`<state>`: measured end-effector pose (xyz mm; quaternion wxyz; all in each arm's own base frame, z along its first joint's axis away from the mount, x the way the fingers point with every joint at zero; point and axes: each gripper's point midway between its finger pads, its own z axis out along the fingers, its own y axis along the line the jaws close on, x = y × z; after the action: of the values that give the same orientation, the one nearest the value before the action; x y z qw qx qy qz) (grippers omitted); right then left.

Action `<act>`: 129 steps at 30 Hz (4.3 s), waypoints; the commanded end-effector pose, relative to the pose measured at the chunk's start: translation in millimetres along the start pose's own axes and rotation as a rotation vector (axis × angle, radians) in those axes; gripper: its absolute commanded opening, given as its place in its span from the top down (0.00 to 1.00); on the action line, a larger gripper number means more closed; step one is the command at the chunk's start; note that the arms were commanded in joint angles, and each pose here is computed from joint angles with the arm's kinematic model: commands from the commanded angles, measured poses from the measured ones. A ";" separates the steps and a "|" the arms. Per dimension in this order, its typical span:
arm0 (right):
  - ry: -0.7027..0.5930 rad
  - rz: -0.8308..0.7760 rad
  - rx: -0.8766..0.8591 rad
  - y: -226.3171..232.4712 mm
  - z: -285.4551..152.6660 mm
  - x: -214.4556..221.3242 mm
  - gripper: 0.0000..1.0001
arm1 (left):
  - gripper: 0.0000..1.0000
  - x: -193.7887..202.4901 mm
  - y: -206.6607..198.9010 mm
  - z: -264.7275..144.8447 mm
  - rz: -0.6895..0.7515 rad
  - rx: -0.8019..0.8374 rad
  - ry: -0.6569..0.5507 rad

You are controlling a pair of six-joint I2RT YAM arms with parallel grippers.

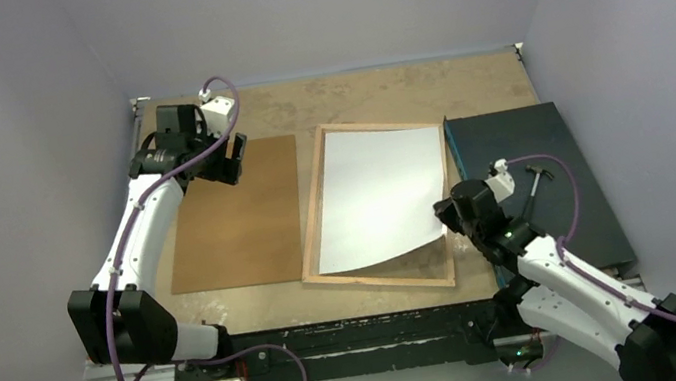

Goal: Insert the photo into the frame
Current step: Turn over the photo from the photo frame.

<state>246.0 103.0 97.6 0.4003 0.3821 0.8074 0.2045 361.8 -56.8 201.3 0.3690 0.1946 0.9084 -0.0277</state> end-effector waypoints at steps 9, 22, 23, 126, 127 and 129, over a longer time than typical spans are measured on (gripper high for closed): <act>0.030 -0.128 -0.008 22.1 10.5 34.0 0.91 | 0.24 3.4 -3.2 0.9 0.025 0.007 -0.005; 0.021 -0.207 0.036 6.1 -0.7 25.8 0.30 | 0.24 6.1 -7.6 2.3 0.022 0.026 -0.007; 0.039 -0.193 0.009 8.4 -1.9 29.9 0.31 | 0.24 6.2 -7.1 2.2 0.022 0.025 -0.007; 0.097 -0.451 0.259 24.2 139.3 -17.7 0.17 | 0.47 73.9 -112.4 88.6 0.081 0.329 0.165; 0.101 -0.444 0.265 21.4 140.8 -17.5 0.17 | 0.48 73.6 -113.7 90.8 0.088 0.335 0.165; 0.119 -0.432 0.270 16.8 144.3 -15.4 0.17 | 0.48 72.2 -116.2 94.8 0.097 0.347 0.160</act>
<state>378.8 109.6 46.9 0.3584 0.2276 0.9051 0.0256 321.6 -143.1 65.9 0.2345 0.2842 0.9209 -0.1275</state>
